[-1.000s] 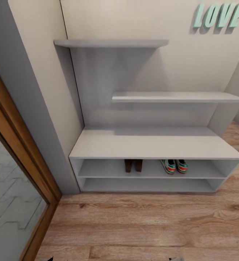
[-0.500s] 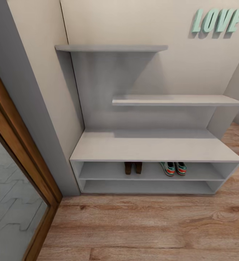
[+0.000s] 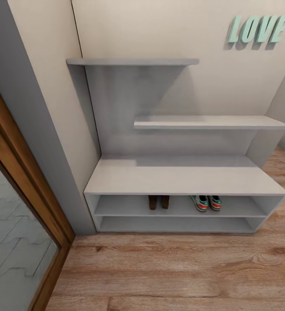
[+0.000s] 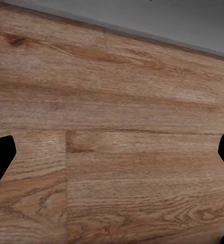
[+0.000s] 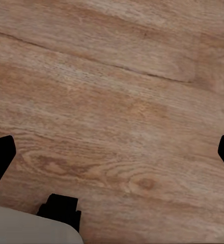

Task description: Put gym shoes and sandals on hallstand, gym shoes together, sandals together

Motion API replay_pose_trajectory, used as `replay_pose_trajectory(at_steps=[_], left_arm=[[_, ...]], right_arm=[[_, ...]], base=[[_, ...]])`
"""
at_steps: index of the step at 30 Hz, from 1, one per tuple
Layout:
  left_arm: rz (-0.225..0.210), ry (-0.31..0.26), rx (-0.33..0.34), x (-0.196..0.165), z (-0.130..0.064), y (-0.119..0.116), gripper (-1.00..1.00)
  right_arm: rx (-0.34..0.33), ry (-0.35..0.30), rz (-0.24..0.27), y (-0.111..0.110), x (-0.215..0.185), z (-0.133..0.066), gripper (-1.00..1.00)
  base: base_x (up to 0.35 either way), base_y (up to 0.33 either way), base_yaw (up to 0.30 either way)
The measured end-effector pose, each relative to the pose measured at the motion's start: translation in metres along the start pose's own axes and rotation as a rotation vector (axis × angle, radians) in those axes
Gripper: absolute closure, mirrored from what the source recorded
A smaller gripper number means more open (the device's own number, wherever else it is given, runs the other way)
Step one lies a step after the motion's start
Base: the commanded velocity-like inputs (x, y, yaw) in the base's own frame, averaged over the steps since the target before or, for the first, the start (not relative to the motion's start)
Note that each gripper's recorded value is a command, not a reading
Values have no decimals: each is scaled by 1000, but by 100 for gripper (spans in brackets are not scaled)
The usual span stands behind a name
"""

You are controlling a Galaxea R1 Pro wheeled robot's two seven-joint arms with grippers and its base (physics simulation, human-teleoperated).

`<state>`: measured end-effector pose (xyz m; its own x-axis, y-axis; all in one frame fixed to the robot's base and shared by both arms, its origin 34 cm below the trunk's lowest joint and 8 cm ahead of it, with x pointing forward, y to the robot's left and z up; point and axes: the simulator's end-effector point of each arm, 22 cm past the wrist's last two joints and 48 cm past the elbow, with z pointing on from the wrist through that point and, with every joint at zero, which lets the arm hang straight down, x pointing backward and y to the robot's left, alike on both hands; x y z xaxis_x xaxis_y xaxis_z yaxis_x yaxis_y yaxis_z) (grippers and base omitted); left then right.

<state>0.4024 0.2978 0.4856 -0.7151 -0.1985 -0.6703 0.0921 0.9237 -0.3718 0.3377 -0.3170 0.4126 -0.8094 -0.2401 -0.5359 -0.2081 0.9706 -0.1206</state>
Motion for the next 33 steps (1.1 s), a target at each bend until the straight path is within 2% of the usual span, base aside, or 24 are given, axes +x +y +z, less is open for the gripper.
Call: replay_pose_trajectory(at_steps=[7, 8, 14, 20, 27, 33], left_arm=[[1, -1, 1, 0, 0, 0, -100], [1, -3, 1, -1, 0, -1, -100], [1, -6, -2, -1, 0, 0, -100], [0, -11, -9, -3, -1, 3, -100], [-27, -39, -53, -9, -8, 20, -100], [-34, -47, -61, -11, -9, 23, -100]], right_arm=[[-7, -9, 18, 15, -5, 2, -100], [-26, -16, 26, 31, -10, 3, -100], [-42, -17, 45, 48, -12, 3, -100], [-45, -18, 48, 51, -13, 4, -100], [-46, -19, 49, 52, -14, 4, -100], [-46, -18, 49, 52, -13, 4, -100]], base=[[0, 0, 0], [0, 0, 0], [0, 0, 0], [0, 0, 0], [0, 0, 0], [0, 0, 0]])
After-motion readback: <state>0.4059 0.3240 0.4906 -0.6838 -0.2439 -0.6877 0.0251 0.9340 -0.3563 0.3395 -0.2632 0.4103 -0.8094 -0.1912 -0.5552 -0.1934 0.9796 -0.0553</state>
